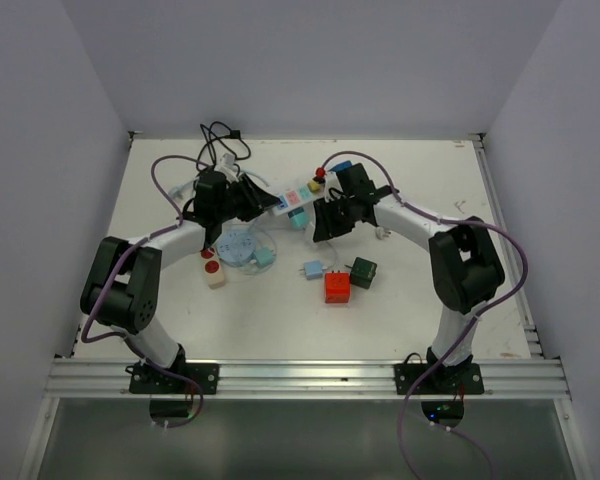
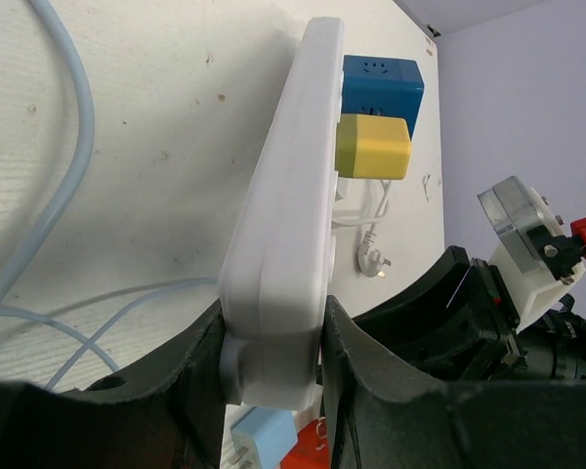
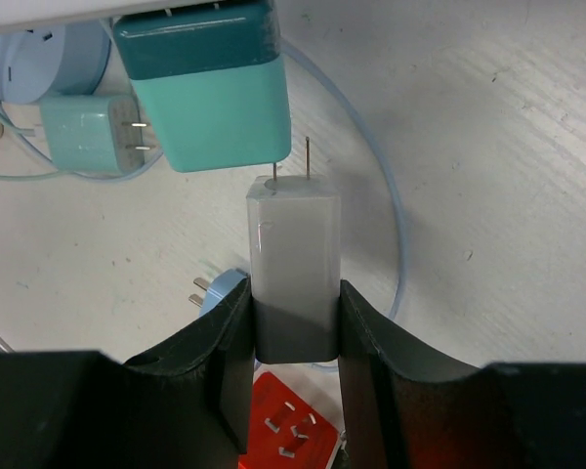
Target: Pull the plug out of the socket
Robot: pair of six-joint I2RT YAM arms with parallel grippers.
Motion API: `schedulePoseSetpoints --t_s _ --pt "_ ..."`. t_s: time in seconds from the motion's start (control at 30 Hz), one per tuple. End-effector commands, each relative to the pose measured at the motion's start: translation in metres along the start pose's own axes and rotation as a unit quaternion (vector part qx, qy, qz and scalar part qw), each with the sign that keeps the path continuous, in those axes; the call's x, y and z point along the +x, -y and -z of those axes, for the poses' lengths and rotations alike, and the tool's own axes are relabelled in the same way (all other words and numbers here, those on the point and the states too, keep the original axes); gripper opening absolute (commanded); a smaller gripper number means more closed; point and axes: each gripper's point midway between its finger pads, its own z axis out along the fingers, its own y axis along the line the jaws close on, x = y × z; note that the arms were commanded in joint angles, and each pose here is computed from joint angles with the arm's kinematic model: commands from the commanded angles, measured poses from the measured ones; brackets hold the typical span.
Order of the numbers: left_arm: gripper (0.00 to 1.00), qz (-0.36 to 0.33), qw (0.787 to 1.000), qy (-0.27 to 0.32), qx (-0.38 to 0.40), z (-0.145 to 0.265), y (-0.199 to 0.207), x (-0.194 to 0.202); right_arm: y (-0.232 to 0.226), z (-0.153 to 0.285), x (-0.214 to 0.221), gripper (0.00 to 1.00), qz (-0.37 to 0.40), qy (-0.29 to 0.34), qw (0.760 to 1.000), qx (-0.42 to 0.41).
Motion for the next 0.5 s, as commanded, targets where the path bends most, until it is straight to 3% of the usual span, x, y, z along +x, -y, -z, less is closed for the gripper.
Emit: schedulePoseSetpoints --t_s 0.0,0.13,0.23,0.27,0.3,0.47 --pt "0.00 -0.019 0.999 0.031 -0.036 0.000 -0.013 -0.013 -0.008 0.013 -0.011 0.00 -0.021 0.026 0.999 -0.005" --pt "0.00 -0.017 0.999 0.029 -0.032 0.000 -0.007 -0.017 -0.009 0.011 0.006 0.06 -0.054 0.025 0.998 -0.009" --pt "0.00 -0.016 0.999 0.026 -0.032 0.000 -0.005 -0.018 -0.007 0.010 0.027 0.36 -0.078 0.018 0.997 -0.016" --pt "0.00 -0.016 0.999 0.026 -0.030 0.000 -0.004 -0.019 -0.007 0.010 0.025 0.55 -0.078 0.027 0.996 -0.018" --pt "0.00 -0.017 0.999 0.026 -0.029 0.001 -0.003 -0.019 -0.006 0.012 0.025 0.60 -0.088 0.032 0.995 -0.016" --pt "0.00 -0.020 0.999 0.028 -0.030 0.003 -0.003 -0.022 0.014 0.038 0.004 0.69 -0.148 0.102 0.983 -0.033"
